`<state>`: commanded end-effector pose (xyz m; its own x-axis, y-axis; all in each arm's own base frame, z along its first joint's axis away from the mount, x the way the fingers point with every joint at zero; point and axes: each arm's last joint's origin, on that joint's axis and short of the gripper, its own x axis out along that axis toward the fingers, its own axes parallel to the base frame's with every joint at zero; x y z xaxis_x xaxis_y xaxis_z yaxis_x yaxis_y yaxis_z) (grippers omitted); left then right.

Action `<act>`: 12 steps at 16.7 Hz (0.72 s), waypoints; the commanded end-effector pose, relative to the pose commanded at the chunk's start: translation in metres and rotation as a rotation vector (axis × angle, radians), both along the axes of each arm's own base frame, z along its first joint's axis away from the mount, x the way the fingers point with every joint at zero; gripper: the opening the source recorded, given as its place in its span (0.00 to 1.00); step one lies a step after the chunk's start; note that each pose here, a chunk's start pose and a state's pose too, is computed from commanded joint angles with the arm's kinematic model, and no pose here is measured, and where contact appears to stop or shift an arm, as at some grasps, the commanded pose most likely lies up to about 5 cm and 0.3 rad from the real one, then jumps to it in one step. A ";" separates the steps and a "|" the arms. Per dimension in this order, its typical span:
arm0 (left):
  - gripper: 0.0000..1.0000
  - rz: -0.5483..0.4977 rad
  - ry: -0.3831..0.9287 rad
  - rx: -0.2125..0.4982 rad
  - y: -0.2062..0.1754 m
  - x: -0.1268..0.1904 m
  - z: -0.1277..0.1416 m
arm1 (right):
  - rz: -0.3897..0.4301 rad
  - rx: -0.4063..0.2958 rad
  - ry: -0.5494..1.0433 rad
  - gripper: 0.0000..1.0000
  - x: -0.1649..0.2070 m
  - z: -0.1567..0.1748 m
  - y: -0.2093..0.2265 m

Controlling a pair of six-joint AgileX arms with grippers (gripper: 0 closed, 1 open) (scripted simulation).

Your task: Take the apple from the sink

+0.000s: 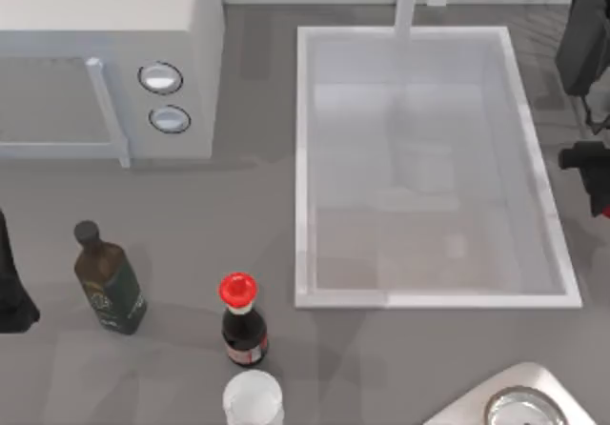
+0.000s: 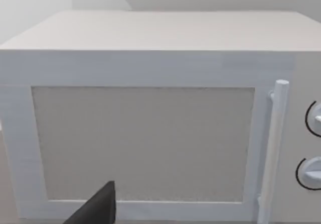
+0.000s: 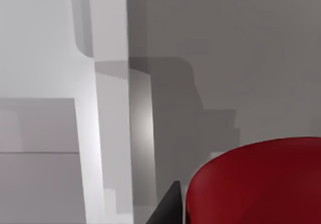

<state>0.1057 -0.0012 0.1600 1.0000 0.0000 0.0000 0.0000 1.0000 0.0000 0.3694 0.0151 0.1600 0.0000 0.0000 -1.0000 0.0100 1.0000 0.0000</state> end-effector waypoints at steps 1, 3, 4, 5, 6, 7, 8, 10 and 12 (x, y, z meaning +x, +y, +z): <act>1.00 0.000 0.000 0.000 0.000 0.000 0.000 | 0.000 0.000 0.000 0.38 0.000 0.000 0.000; 1.00 0.000 0.000 0.000 0.000 0.000 0.000 | 0.000 0.000 0.000 0.53 0.000 0.000 0.000; 1.00 0.000 0.000 0.000 0.000 0.000 0.000 | 0.000 0.000 0.000 0.60 0.000 0.000 0.000; 1.00 0.000 0.000 0.000 0.000 0.000 0.000 | 0.000 0.000 0.000 0.68 0.000 0.000 0.000; 1.00 0.000 0.000 0.000 0.000 0.000 0.000 | 0.000 0.000 0.000 0.75 0.000 0.000 0.000; 1.00 0.000 0.000 0.000 0.000 0.000 0.000 | 0.000 0.000 0.000 0.83 0.000 0.000 0.000; 1.00 0.000 0.000 0.000 0.000 0.000 0.000 | 0.000 0.000 0.000 0.90 0.000 0.000 0.000; 1.00 0.000 0.000 0.000 0.000 0.000 0.000 | 0.000 0.000 0.000 1.00 0.000 0.000 0.000; 1.00 0.000 0.000 0.000 0.000 0.000 0.000 | 0.000 0.000 0.000 1.00 0.000 0.000 0.000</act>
<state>0.1057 -0.0012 0.1600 1.0000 0.0000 0.0000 0.0000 1.0000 0.0000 0.3694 0.0151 0.1600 0.0000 0.0000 -1.0000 0.0100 1.0000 0.0000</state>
